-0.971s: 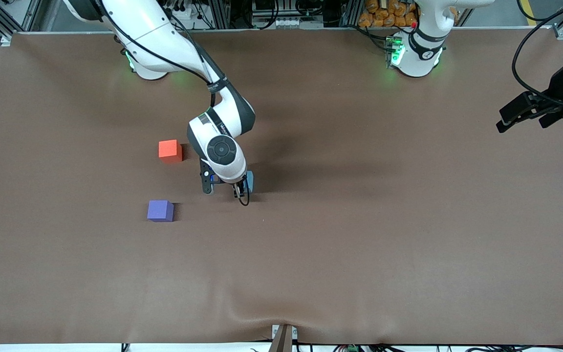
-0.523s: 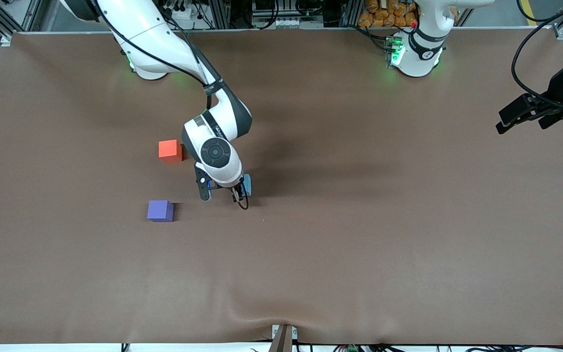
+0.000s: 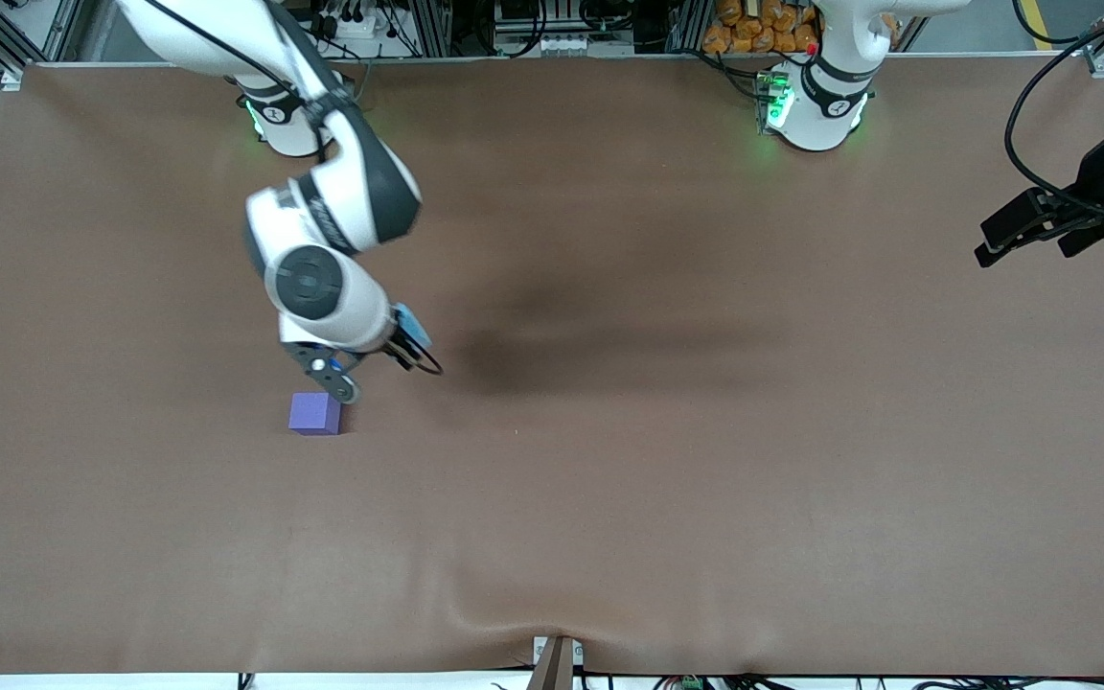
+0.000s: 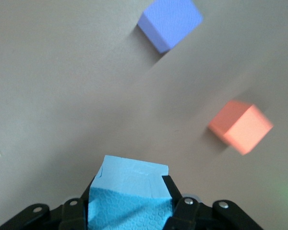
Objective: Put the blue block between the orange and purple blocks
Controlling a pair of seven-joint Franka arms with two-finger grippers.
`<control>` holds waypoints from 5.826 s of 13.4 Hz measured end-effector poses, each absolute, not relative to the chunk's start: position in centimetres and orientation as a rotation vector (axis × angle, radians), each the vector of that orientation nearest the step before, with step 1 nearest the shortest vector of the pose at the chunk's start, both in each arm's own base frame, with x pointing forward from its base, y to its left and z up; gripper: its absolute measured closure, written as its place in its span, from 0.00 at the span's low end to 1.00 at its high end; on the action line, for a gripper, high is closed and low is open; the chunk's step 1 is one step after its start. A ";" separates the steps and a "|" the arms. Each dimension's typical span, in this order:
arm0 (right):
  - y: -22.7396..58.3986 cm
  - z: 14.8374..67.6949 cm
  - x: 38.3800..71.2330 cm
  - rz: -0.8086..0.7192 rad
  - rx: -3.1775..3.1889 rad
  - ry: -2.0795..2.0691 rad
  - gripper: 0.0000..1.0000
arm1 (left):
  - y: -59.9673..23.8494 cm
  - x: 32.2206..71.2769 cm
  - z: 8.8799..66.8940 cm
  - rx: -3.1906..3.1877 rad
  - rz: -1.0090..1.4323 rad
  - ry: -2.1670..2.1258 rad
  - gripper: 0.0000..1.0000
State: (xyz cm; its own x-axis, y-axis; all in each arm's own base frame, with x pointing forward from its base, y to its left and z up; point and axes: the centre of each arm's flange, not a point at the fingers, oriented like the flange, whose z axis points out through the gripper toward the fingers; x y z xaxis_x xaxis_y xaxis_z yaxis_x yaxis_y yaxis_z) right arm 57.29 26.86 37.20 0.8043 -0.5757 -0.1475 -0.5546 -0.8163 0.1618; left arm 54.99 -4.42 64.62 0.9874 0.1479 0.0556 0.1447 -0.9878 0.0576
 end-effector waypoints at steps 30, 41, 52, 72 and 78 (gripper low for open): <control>12.0 22.4 52.7 -0.135 3.072 0.386 0.44 | -5.5 55.1 64.1 3.131 0.096 0.134 0.00; 13.0 19.7 52.2 -0.128 3.083 0.312 0.38 | -5.6 55.1 64.0 3.131 0.095 0.130 0.00; 11.2 31.5 55.2 -0.072 3.090 0.237 0.00 | -5.6 55.1 64.0 3.131 0.094 0.131 0.00; 1.9 63.5 53.5 -0.138 3.173 0.129 0.00 | -5.3 55.1 64.0 3.131 0.094 0.138 0.00; 1.6 63.6 52.9 -0.207 3.170 0.125 0.00 | -5.3 55.1 64.0 3.131 0.094 0.138 0.00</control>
State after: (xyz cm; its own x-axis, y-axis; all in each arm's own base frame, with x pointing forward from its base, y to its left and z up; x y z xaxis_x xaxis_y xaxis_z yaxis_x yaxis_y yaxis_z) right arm 52.86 1.61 63.56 0.9884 0.0806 -0.1285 0.0756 -0.9962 -0.0427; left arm 55.10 -5.30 64.04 0.9943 0.0883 0.0599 0.0879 -0.9961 0.0091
